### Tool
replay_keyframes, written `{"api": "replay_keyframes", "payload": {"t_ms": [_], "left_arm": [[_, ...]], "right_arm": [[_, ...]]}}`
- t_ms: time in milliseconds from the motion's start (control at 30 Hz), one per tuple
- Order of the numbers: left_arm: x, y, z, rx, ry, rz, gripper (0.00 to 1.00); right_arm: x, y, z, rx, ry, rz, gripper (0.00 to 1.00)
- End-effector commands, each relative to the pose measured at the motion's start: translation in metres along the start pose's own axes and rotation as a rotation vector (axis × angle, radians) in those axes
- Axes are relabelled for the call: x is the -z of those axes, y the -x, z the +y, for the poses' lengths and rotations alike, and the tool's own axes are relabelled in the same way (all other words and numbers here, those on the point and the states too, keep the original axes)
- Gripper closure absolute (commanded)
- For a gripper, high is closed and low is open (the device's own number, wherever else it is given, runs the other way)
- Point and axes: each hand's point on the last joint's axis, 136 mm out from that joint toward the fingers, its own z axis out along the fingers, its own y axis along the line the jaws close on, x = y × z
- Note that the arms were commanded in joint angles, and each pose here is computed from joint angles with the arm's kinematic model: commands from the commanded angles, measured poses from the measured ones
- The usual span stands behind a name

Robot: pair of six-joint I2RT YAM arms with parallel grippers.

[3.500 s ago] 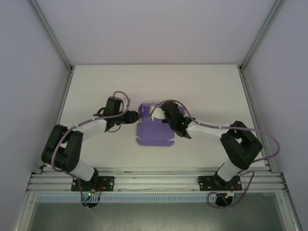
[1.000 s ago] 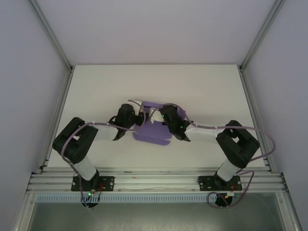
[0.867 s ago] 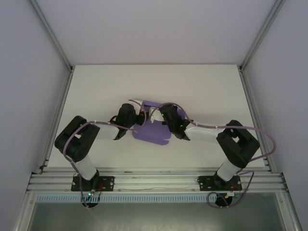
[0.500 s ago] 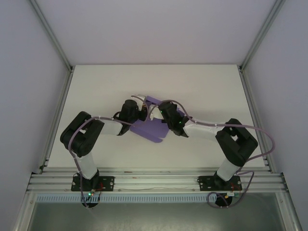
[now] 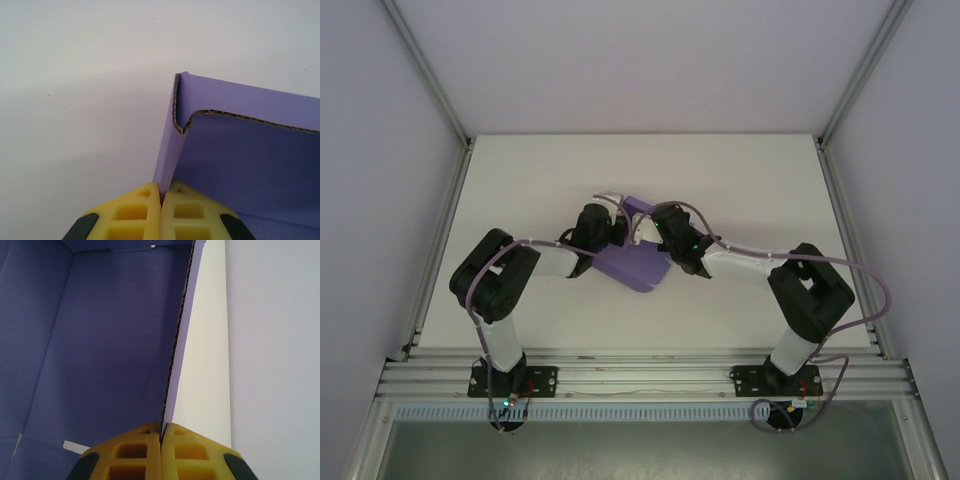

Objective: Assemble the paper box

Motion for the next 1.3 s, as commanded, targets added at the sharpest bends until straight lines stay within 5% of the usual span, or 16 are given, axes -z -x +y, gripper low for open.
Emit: {"api": "replay_keyframes", "payload": {"t_ms": [0,467,567,700,900,1000,1167,1267], "left_arm": [[-0.007,-0.004,0.022,0.05,0.211,0.021,0.98],[-0.005,-0.028,0.034,0.113,0.329,0.062,1.0],[-0.005,-0.029,0.022,0.089,0.236,0.069,0.83],[-0.009,-0.03,0.02,0.16,0.15,0.128,0.78],[-0.007,-0.014,0.027,0.202,0.093,0.072,0.65],[-0.012,-0.015,0.025,0.194,0.074,0.104,0.69],[-0.013,-0.021,0.035,0.213,0.136,0.131,1.0],[-0.012,-0.022,0.045,0.211,0.22,0.135,1.0]], "right_arm": [[0.001,0.01,0.065,0.079,0.239,-0.075,1.0],[0.002,0.011,0.067,0.06,0.249,-0.08,1.0],[0.003,0.011,0.067,0.059,0.251,-0.087,1.0],[0.012,0.019,0.068,0.03,0.305,-0.129,1.0],[0.009,0.015,0.069,0.018,0.309,-0.122,1.0],[0.007,0.015,0.068,0.013,0.309,-0.117,1.0],[0.007,0.018,0.065,0.009,0.302,-0.125,1.0],[0.006,0.019,0.064,0.01,0.294,-0.128,1.0]]}}
